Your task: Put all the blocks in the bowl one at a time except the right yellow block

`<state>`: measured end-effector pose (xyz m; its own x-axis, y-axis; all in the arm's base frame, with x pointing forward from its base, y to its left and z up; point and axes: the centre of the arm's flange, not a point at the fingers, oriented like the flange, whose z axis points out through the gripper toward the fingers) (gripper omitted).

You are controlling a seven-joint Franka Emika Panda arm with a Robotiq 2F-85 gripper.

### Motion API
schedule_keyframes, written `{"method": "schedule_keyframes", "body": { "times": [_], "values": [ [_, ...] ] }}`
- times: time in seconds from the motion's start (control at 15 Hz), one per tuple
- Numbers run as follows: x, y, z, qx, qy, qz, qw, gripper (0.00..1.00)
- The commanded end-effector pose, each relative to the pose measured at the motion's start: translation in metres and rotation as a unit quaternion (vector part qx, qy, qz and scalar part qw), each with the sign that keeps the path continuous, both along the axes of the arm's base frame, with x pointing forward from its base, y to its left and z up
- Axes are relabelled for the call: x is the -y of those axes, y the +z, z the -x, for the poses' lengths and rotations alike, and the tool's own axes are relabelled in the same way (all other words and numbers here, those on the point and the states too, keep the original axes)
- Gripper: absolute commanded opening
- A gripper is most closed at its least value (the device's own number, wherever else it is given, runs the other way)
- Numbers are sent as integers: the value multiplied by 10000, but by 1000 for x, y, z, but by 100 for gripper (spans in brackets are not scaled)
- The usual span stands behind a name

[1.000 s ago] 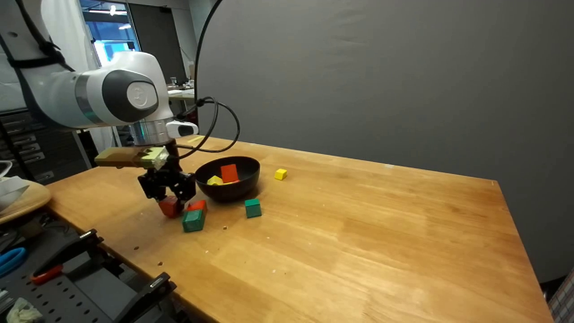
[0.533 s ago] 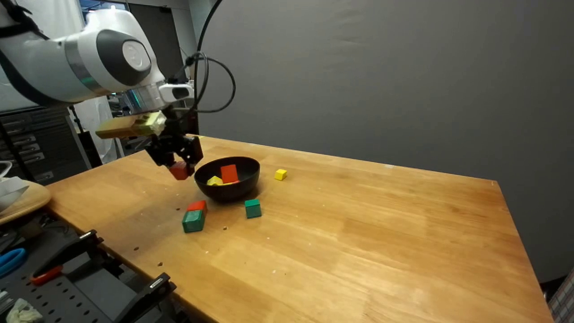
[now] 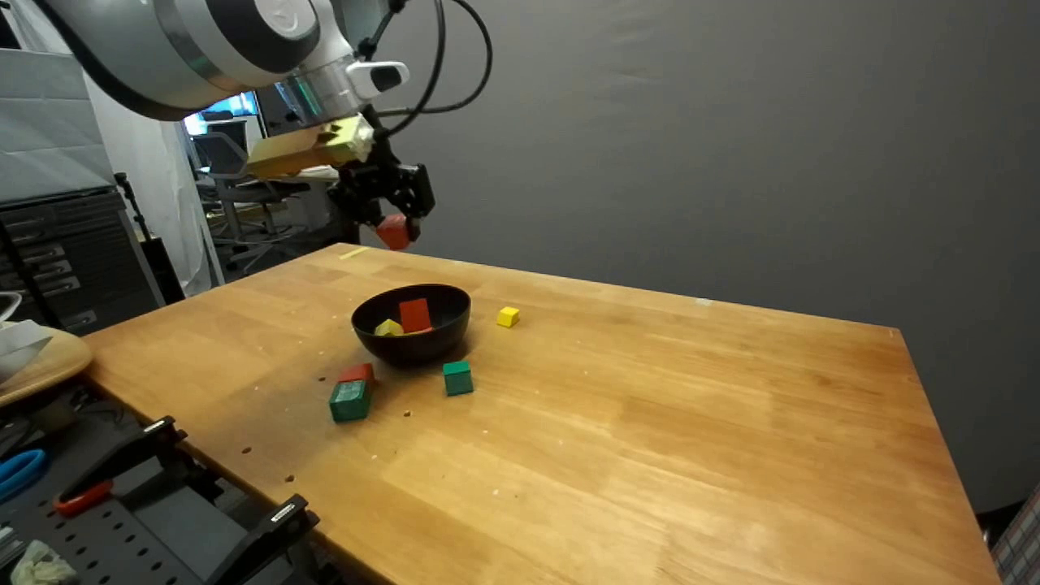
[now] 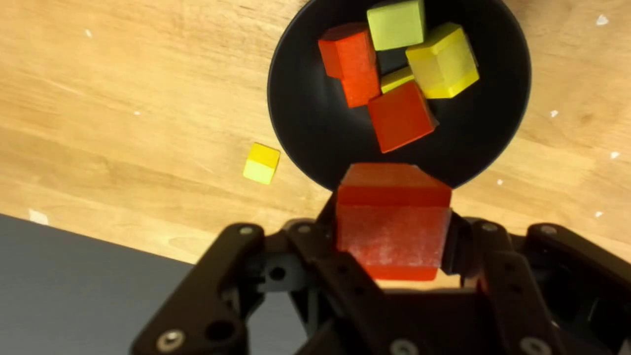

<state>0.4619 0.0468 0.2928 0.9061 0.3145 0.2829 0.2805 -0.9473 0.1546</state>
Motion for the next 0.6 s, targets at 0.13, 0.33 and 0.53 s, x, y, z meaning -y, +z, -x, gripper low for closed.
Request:
{"method": "schedule_keyframes", "body": {
  "times": [0.13, 0.33, 0.53],
  "values": [
    [16, -56, -78, -958, 342, -348, 9942, 30],
    [1, -63, -49, -1027, 293, -346, 9937, 44],
    [6, -55, -46, -1080, 172, -243, 9937, 94]
  ]
}}
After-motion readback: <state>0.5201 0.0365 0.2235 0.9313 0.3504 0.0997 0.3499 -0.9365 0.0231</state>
